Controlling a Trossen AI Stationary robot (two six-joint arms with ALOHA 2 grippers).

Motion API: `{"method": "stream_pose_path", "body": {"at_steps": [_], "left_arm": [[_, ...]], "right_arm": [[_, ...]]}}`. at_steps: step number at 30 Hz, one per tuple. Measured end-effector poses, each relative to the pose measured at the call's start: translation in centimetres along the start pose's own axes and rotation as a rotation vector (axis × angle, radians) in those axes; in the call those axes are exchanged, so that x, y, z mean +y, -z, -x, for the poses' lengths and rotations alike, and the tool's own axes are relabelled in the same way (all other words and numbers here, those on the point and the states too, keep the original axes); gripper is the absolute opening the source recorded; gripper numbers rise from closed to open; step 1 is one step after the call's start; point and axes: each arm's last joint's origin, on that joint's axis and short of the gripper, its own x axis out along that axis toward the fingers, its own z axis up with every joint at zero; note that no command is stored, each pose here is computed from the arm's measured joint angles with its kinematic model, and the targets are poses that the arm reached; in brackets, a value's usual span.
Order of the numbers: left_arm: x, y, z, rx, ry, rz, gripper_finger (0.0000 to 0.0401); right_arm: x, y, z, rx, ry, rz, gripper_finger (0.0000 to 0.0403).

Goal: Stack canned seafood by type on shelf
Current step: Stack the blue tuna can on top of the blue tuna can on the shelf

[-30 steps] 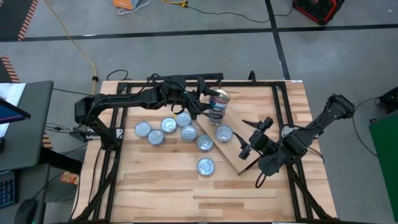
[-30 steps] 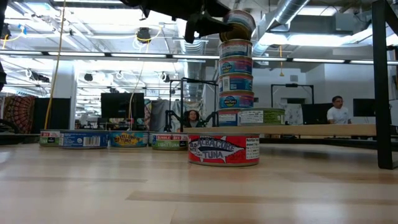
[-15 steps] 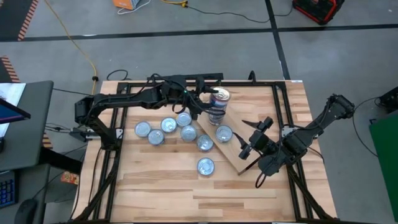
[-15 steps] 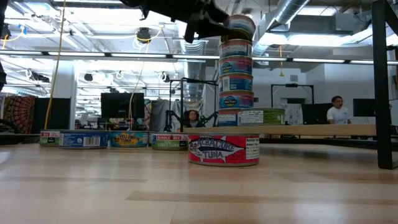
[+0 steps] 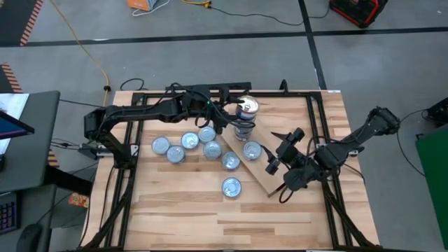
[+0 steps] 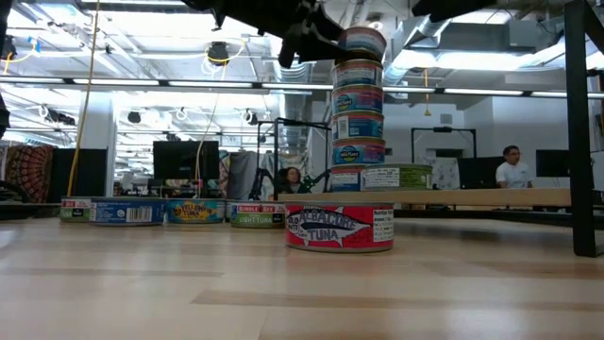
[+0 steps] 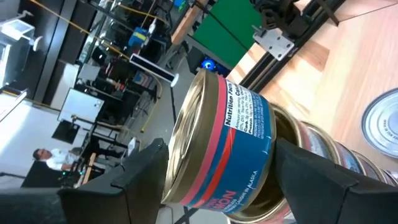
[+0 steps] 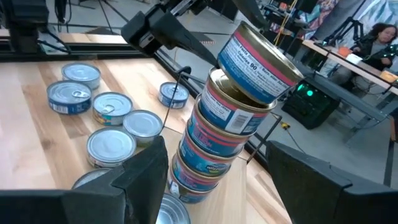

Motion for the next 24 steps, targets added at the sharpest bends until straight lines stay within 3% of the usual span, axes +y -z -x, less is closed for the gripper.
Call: {"method": "stream_pose_path", "body": {"at_steps": [24], "left_arm": [[0.0,-0.8,0.1,0.094,-0.008,0.040,0.0281]], "right_arm": [[0.0,0.0,-0.1,0.005,0.002,0.004,0.0301]]}}
